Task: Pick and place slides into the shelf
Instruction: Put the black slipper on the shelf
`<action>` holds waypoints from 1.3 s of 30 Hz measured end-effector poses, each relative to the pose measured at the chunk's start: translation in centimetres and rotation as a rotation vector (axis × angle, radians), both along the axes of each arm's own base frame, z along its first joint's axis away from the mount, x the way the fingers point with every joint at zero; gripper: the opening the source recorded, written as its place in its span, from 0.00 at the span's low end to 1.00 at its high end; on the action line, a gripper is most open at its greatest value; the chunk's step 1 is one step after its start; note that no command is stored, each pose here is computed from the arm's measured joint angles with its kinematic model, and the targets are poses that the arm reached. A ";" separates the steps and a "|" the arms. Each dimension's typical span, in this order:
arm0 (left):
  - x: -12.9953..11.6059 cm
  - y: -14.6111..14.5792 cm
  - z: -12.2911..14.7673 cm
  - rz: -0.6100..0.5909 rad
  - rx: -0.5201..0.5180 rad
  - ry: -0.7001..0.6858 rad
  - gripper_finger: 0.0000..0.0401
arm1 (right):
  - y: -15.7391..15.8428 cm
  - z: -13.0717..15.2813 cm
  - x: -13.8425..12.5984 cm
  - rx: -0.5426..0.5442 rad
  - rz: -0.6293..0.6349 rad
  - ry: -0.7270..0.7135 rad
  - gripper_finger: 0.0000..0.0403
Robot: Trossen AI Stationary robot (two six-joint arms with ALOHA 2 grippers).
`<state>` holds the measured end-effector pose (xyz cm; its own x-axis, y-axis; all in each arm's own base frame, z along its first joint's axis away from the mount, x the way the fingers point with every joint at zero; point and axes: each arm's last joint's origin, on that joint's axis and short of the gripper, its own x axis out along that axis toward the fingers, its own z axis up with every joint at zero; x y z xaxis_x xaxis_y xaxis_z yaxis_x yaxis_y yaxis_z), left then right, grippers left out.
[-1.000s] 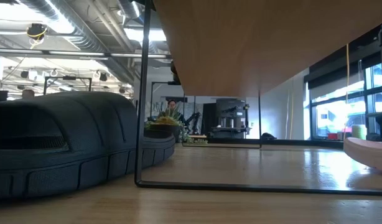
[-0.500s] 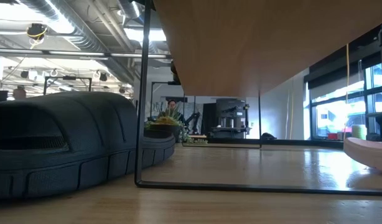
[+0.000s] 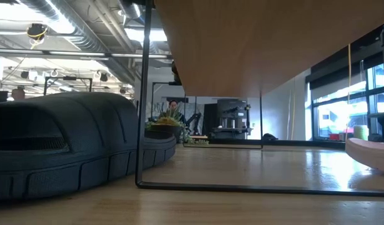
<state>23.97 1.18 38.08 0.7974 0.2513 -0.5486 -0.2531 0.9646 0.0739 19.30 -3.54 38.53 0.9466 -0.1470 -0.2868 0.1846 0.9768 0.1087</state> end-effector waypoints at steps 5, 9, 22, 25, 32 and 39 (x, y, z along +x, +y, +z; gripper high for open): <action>-2.1 0.9 -2.4 0.088 -0.037 -0.013 0.49 | 0.1 -1.6 -0.8 -0.006 -0.005 -0.083 0.33; -3.0 1.5 -4.4 0.197 -0.083 0.005 0.49 | 0.0 -3.7 -0.9 0.033 -0.042 -0.057 0.33; -3.1 2.2 -7.3 0.262 -0.108 0.047 0.49 | 0.3 -7.1 -2.4 0.225 -0.106 0.287 0.32; -3.2 2.3 -7.3 0.269 -0.108 0.046 0.49 | 0.5 -7.7 -2.8 0.272 -0.092 0.359 0.32; -3.2 2.7 -7.3 0.284 -0.104 0.047 0.49 | 0.5 -8.8 -2.7 0.289 -0.092 0.488 0.32; -3.3 2.9 -7.3 0.293 -0.102 0.048 0.49 | 0.8 -9.8 -1.8 0.235 0.013 0.576 0.32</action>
